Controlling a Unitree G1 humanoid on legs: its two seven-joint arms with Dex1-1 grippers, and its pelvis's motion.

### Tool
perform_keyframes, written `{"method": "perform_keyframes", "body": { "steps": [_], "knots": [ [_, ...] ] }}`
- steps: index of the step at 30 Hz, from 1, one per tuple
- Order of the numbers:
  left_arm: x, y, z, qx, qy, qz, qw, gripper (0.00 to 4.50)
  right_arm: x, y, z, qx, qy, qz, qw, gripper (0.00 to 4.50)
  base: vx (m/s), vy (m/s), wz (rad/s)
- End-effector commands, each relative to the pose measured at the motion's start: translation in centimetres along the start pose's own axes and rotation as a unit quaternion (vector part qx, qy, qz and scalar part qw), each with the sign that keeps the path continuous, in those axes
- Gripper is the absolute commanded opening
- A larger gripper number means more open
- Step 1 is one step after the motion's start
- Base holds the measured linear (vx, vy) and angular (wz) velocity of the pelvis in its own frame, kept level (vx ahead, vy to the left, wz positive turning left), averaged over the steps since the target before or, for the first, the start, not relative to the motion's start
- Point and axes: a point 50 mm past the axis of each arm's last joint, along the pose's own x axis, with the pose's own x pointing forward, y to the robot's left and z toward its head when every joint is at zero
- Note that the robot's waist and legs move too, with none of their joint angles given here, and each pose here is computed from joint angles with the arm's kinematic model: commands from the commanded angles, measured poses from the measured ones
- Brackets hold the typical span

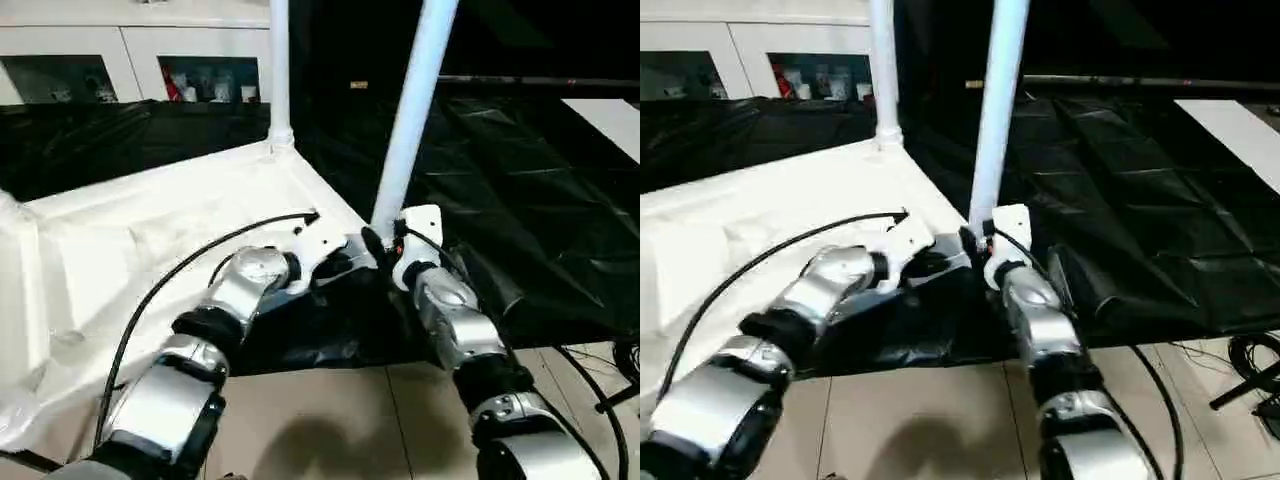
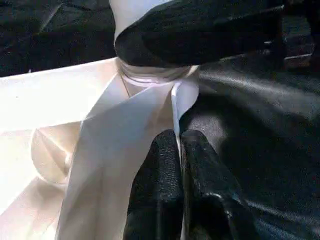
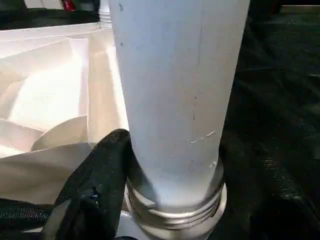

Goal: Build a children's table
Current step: Rotate leg to tighten

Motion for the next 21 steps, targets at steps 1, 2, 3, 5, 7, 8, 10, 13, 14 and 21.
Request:
{"method": "perform_keyframes", "body": {
  "steps": [1, 2, 3, 5, 7, 8, 10, 13, 14, 21],
  "knots": [
    [1.5, -2.2, 1.0, 0.003, -0.032, -0.045, 0.998, 0.0, -0.1, 0.0, -1.7, -0.012, 0.046, -0.007, 0.999, 2.45, 0.0, 0.0, 0.0],
    [1.3, -2.0, 0.8, 0.004, -0.031, -0.045, 0.998, 0.0, -0.1, 0.0, -1.4, -0.02, 0.036, 0.004, 0.999, 2.45, 0.0, 0.0, 0.0],
    [1.0, -1.8, 0.5, 0.006, -0.031, -0.048, 0.998, 0.0, -0.1, -0.1, -1.1, -0.026, 0.024, 0.017, 0.999, 2.45, 0.0, 0.0, 0.0],
    [0.7, -1.7, 0.3, 0.007, -0.034, -0.052, 0.998, 0.0, -0.1, -0.2, -0.8, -0.028, 0.011, 0.033, 0.999, 2.45, 0.0, 0.0, 0.0],
    [0.1, -1.5, 0.0, 0.007, -0.041, -0.065, 0.997, 0.0, -0.4, -0.8, -0.2, -0.034, -0.006, 0.056, 0.998, 3.13, 0.0, 0.0, 0.0],
    [-0.8, -1.2, -0.7, 0.01, -0.044, -0.076, 0.996, 0.0, -0.6, -1.5, 0.4, -0.02, -0.018, 0.085, 0.996, 3.13, 0.0, 0.0, 0.0],
    [-1.7, -0.8, -1.4, 0.01, -0.043, -0.088, 0.995, 0.0, -1.0, -2.0, 0.9, -0.027, -0.019, 0.126, 0.991, 3.31, 0.0, 0.0, 0.0],
    [-2.8, -0.3, -2.1, 0.007, -0.041, -0.105, 0.994, 0.0, -1.6, -2.7, 1.3, -0.039, -0.01, 0.187, 0.982, 3.55, 0.0, 0.0, 0.0],
    [-3.3, -0.1, -2.3, 0.005, -0.042, -0.11, 0.993, 0.0, -1.9, -2.9, 1.4, -0.051, -0.003, 0.21, 0.976, 3.55, 0.0, 0.0, 0.0],
    [-5.3, 0.9, -3.2, -0.002, -0.039, -0.127, 0.991, 0.0, -3.5, -2.9, 0.9, -0.101, 0.043, 0.335, 0.936, 3.55, 0.0, 0.0, 0.0]
  ]
}}
